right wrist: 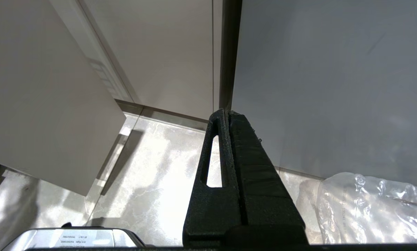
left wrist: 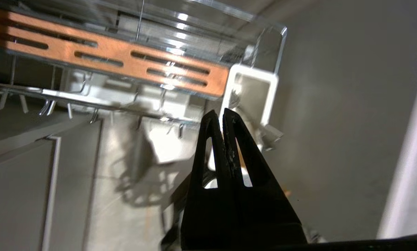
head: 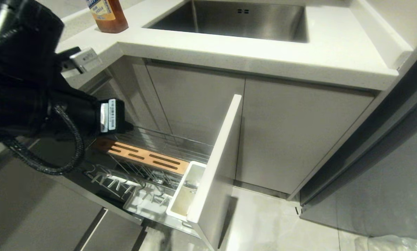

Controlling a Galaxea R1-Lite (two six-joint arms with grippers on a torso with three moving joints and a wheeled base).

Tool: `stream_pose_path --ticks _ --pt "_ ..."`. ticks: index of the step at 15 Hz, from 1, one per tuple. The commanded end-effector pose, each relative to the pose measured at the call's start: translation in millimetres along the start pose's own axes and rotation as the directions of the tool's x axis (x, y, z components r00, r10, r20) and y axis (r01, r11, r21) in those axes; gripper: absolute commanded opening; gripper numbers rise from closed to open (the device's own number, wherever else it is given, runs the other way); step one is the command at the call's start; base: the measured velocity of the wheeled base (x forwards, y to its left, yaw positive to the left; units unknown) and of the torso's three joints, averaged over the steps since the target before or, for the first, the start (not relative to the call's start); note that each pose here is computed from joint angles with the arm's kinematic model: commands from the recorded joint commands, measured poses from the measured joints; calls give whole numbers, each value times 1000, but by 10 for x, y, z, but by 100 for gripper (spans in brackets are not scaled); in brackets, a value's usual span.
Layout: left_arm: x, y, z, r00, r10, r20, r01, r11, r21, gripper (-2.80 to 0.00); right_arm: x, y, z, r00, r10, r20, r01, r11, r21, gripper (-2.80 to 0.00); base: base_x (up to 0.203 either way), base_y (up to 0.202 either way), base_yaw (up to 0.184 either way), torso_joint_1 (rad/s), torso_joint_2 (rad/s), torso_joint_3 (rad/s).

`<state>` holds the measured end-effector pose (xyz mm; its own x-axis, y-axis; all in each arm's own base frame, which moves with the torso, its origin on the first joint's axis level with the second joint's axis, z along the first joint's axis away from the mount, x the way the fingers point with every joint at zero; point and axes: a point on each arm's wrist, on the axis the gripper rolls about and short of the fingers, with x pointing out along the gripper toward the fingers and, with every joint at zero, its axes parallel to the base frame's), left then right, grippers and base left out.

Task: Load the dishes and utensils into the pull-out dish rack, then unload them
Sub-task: Close the cupboard

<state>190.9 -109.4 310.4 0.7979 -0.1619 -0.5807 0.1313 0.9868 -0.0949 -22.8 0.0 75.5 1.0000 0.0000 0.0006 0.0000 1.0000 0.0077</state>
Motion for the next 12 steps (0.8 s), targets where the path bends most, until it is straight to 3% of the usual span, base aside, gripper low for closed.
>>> stream_pose_path --ticks 1,3,4,5,7,10,12 --pt "205 -51 -59 998 25 -66 -22 999 36 -280 0 0 0 1000 0 -1 0 1000 0 -280 0 0 0 0 0 0" --pt "289 -97 -85 994 29 -104 -24 999 48 -280 0 0 0 1000 0 -1 0 1000 0 -280 0 0 0 0 0 0" --pt "265 -137 -81 995 5 -101 -3 1000 25 -280 0 0 0 1000 0 -1 0 1000 0 -280 0 0 0 0 0 0" --pt "196 -180 -58 996 -22 -81 21 1000 -22 -280 0 0 0 1000 0 -1 0 1000 0 -280 0 0 0 0 0 0" --pt "-13 -197 -24 997 -77 -30 75 996 -55 -280 0 0 0 1000 0 -1 0 1000 0 -280 0 0 0 0 0 0" --pt "-315 -339 -80 968 -251 -8 250 964 -87 -280 0 0 0 1000 0 -1 0 1000 0 -280 0 0 0 0 0 0" --pt "-448 -487 -172 931 -365 -32 361 929 -84 -280 0 0 0 1000 0 -1 0 1000 0 -280 0 0 0 0 0 0"
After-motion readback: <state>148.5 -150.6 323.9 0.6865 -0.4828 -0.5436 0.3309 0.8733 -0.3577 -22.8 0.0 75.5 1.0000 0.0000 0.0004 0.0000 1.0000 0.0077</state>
